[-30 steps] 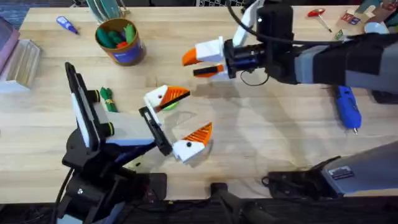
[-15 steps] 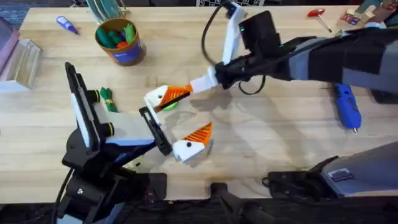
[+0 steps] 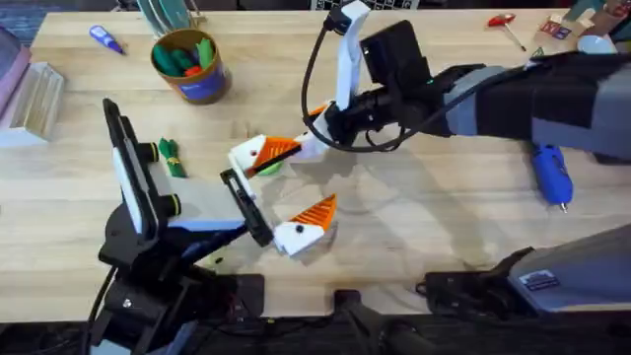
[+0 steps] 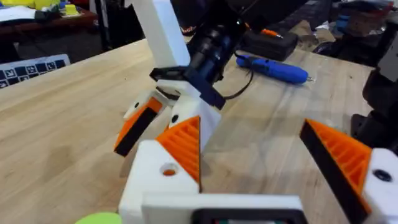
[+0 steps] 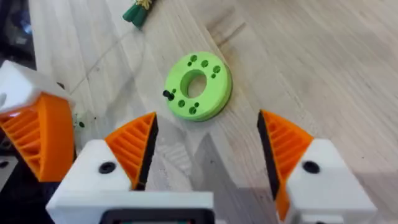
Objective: Pick up the gripper from the table and insert it into the empty holder that is missing its gripper. Then pick up a screw, insert it into the mounting hole, and use the screwdriver to tighten it. Finally, clean up the table by picking up the vegetable and placing it into the bucket.
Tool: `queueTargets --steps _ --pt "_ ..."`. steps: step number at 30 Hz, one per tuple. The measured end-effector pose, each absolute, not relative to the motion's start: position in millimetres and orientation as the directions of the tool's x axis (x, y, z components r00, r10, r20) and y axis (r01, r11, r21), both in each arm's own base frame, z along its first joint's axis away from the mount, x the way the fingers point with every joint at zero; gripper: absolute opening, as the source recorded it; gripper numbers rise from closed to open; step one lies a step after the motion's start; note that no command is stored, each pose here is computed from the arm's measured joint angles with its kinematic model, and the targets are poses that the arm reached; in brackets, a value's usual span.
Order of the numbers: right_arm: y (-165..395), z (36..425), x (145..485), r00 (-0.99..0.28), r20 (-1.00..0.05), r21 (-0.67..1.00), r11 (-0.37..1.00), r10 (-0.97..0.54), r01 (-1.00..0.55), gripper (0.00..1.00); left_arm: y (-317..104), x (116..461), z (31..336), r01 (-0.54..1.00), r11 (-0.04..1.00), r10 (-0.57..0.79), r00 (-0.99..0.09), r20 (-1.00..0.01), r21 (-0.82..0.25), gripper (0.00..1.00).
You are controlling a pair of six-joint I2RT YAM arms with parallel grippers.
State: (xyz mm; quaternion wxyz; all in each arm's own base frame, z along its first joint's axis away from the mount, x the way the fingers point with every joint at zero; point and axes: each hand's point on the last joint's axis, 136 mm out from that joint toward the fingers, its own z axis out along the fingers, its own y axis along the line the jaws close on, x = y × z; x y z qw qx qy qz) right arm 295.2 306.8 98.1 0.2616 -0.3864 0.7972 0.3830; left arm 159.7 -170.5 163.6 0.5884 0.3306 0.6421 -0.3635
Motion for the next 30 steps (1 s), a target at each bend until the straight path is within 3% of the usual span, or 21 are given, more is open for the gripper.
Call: queueTargets --steps 30 --pt "330.1 97.3 288.4 -0.559 -0.725 0.423 0.379 -0.403 -0.823 0.907 -154.0 182.9 167.7 0.758 0.650 -0.011 -0.058 -0.998 -0.051 0.991"
